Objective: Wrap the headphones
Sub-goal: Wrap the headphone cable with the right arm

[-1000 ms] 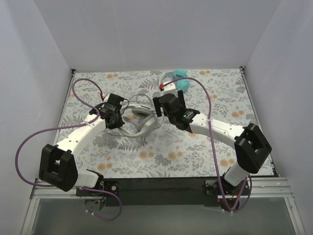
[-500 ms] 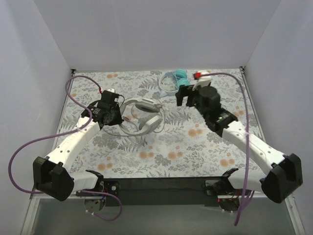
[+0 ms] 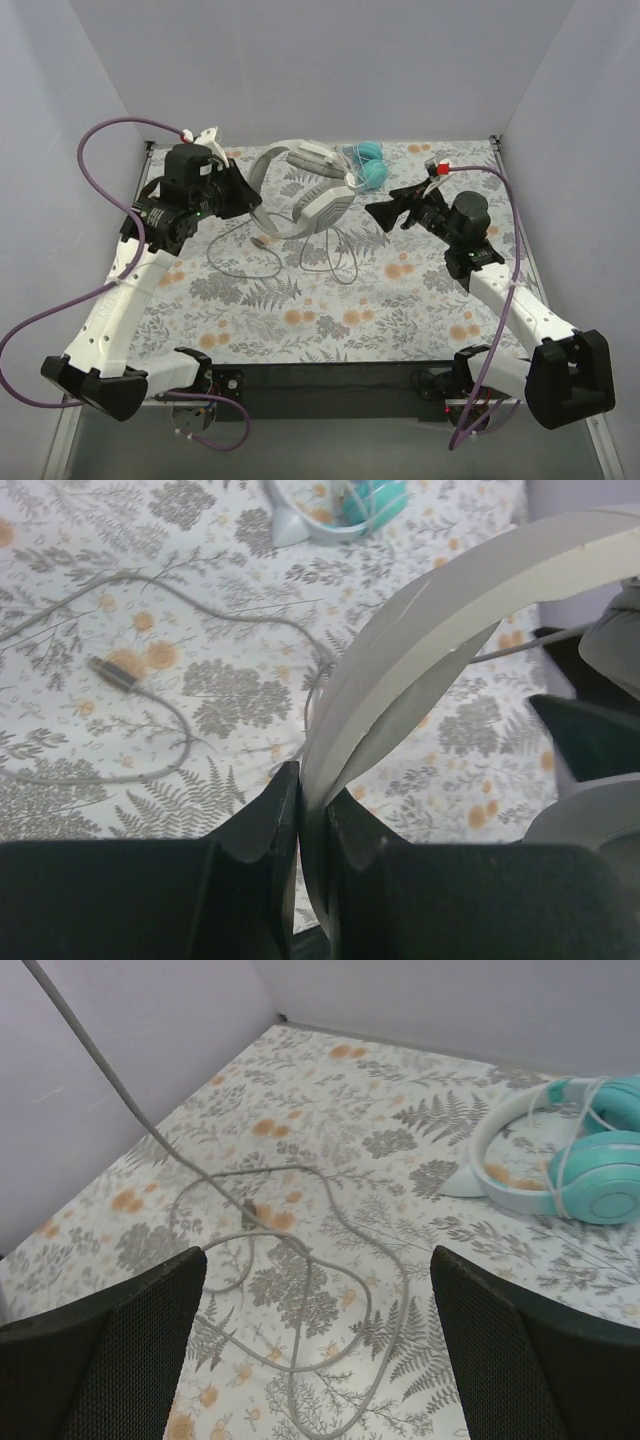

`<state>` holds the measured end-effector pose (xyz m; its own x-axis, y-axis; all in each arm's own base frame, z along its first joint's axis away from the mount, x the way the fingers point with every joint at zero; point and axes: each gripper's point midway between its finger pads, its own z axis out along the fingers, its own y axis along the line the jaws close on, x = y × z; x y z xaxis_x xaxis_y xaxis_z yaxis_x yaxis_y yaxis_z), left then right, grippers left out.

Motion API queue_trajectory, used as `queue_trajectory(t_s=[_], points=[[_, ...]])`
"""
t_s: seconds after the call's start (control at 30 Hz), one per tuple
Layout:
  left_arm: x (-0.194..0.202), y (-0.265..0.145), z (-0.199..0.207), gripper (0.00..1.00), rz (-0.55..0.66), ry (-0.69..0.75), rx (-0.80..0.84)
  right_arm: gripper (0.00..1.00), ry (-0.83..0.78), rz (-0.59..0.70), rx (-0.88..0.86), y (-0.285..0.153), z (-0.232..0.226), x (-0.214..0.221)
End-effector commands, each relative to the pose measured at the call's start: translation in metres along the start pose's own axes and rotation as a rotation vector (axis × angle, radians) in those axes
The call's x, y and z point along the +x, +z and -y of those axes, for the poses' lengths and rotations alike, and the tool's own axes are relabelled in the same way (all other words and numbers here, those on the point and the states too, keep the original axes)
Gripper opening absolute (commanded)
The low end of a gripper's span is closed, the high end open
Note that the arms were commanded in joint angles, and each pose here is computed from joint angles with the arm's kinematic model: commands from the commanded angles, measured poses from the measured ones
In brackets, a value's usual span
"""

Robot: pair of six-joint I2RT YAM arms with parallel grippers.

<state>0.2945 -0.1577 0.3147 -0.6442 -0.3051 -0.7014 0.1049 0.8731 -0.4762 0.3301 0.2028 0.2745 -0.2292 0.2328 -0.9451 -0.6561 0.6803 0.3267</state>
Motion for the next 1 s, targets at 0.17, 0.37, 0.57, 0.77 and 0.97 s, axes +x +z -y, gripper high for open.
queue_trajectory(t_s=[0.17, 0.37, 0.57, 0.77, 0.97], points=[[-0.044, -0.050, 0.073, 0.00, 0.056, -0.070, 0.249, 0.98, -0.089, 0.192, -0.472, 0.001, -0.076, -0.028], [-0.055, -0.064, 0.087, 0.00, 0.069, -0.094, 0.297, 0.98, -0.157, 0.197, -0.494, 0.038, -0.098, -0.026], [-0.065, -0.072, 0.099, 0.00, 0.070, -0.115, 0.329, 0.98, -0.158, 0.182, -0.546, 0.071, -0.121, -0.020], [-0.082, -0.080, 0.115, 0.00, 0.087, -0.142, 0.369, 0.93, -0.111, 0.160, -0.504, 0.103, -0.109, -0.002], [-0.111, -0.096, 0.132, 0.00, 0.163, -0.186, 0.407, 0.51, -0.036, 0.207, -0.457, 0.107, -0.093, -0.008]])
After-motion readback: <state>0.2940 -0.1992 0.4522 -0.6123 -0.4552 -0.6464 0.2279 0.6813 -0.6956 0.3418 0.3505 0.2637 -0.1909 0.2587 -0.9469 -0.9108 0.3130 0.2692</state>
